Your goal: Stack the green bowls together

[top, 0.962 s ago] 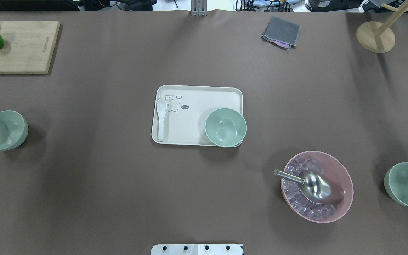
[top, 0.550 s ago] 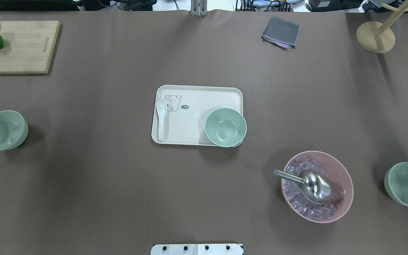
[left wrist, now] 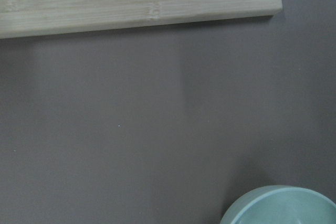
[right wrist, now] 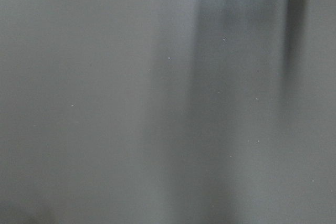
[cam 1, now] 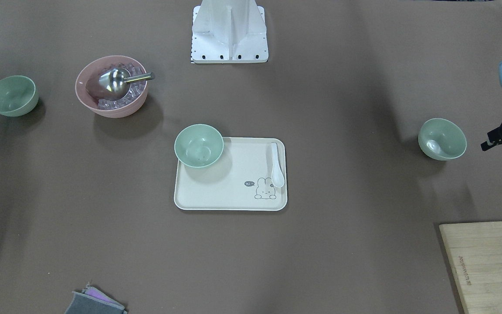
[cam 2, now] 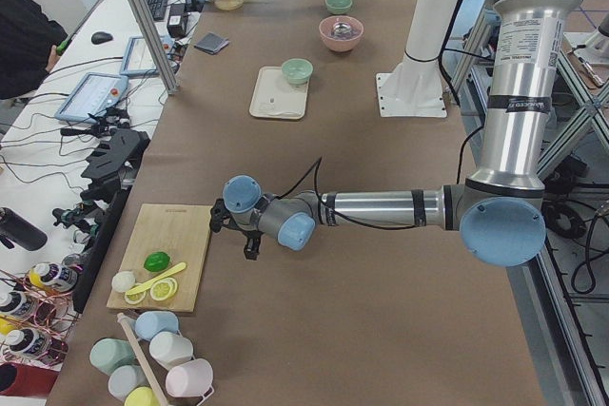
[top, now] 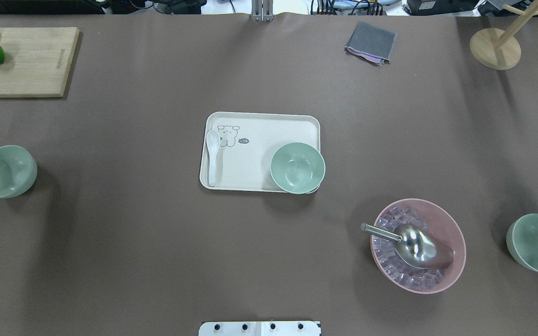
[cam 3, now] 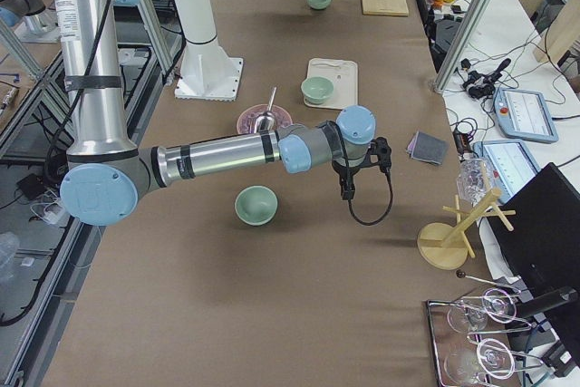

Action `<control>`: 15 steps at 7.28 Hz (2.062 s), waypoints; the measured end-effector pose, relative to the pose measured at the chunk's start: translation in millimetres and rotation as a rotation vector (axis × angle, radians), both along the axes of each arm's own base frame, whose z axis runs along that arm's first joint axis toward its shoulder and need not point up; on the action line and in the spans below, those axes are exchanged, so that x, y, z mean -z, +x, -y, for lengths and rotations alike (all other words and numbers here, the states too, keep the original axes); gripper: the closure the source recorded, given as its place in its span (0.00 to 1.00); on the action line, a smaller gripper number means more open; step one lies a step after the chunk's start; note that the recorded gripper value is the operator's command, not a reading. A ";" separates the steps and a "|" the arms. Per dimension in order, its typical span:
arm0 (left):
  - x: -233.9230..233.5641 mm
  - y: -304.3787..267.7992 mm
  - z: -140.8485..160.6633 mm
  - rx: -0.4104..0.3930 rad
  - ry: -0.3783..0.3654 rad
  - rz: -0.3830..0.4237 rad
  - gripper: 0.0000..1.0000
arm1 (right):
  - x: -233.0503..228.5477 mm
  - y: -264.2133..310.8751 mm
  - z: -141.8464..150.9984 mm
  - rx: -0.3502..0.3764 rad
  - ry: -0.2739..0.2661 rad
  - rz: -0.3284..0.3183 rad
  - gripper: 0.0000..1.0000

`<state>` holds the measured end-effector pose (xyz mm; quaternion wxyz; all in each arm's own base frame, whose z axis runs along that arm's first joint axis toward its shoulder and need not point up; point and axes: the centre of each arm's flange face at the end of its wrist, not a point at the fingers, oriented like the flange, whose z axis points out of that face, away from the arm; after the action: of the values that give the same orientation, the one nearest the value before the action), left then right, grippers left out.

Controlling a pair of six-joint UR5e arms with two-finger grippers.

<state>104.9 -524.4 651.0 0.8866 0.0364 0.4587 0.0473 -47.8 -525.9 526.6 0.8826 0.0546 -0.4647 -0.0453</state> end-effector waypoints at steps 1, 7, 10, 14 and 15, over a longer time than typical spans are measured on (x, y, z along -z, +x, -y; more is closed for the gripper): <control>-1.5 18.4 -7.4 -0.022 -0.001 -0.008 0.03 | 0.4 -0.4 0.3 0.000 0.001 0.001 0.00; -4.8 47.8 -20.8 -0.080 0.009 -0.012 0.88 | 13.2 -10.6 9.9 -0.018 -0.021 0.004 0.00; -14.7 40.7 -36.4 -0.081 0.015 -0.020 1.00 | 16.9 -15.5 12.1 -0.024 -0.034 0.004 0.00; 8.3 28.6 -37.6 -0.086 -0.053 -0.162 1.00 | 17.3 -15.9 11.8 -0.024 -0.033 0.004 0.00; 27.7 24.3 -28.6 -0.061 -0.087 -0.204 1.00 | 16.9 -15.9 11.4 -0.024 -0.034 0.004 0.00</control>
<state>129.2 -495.8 623.3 0.8342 -0.0117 0.5490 0.0504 -63.7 -537.2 509.8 0.8829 0.0453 -0.4665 -0.0266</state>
